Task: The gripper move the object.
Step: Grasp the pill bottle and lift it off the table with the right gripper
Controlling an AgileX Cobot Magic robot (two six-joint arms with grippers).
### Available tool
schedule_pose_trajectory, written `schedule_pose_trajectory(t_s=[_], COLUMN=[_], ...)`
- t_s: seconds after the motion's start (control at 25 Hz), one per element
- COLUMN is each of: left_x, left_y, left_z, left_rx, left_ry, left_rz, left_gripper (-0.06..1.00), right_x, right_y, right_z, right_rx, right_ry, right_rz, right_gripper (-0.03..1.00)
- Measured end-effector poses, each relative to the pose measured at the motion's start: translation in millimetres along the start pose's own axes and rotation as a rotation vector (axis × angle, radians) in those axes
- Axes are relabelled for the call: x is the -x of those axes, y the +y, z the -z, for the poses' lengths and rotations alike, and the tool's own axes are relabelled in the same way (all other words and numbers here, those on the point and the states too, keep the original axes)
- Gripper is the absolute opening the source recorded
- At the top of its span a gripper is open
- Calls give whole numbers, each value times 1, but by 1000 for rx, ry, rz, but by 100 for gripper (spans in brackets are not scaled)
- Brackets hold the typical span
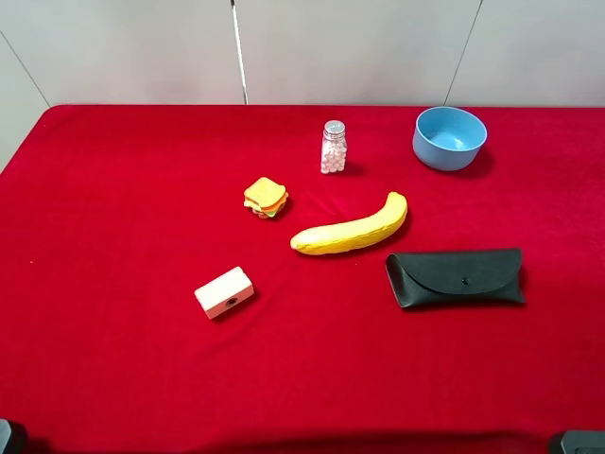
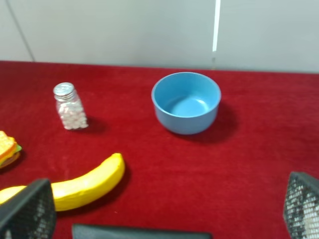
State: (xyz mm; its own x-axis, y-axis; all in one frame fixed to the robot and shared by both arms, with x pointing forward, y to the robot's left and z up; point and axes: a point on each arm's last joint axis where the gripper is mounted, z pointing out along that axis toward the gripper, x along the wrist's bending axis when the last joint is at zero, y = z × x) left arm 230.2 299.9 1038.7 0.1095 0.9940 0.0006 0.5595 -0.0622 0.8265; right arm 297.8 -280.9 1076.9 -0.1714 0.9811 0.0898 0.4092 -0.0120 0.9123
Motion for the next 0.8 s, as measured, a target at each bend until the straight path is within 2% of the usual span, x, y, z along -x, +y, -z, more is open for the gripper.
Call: schedule_pose_trajectory(t_s=[0.4, 0.52, 0.8], left_x=[0, 0, 0], left_y=[0, 0, 0], left_z=[0, 0, 0], left_rx=[0, 0, 0], left_ry=[0, 0, 0], left_rz=[0, 0, 0], left_gripper=[99, 99, 99], right_x=[7, 3, -21], right_y=[27, 29, 27], right_z=[-63, -83, -126], right_rx=[-203, -255, -255], right_ry=[52, 88, 178], right_rz=[-79, -66, 2], right_gripper=[69, 69, 69])
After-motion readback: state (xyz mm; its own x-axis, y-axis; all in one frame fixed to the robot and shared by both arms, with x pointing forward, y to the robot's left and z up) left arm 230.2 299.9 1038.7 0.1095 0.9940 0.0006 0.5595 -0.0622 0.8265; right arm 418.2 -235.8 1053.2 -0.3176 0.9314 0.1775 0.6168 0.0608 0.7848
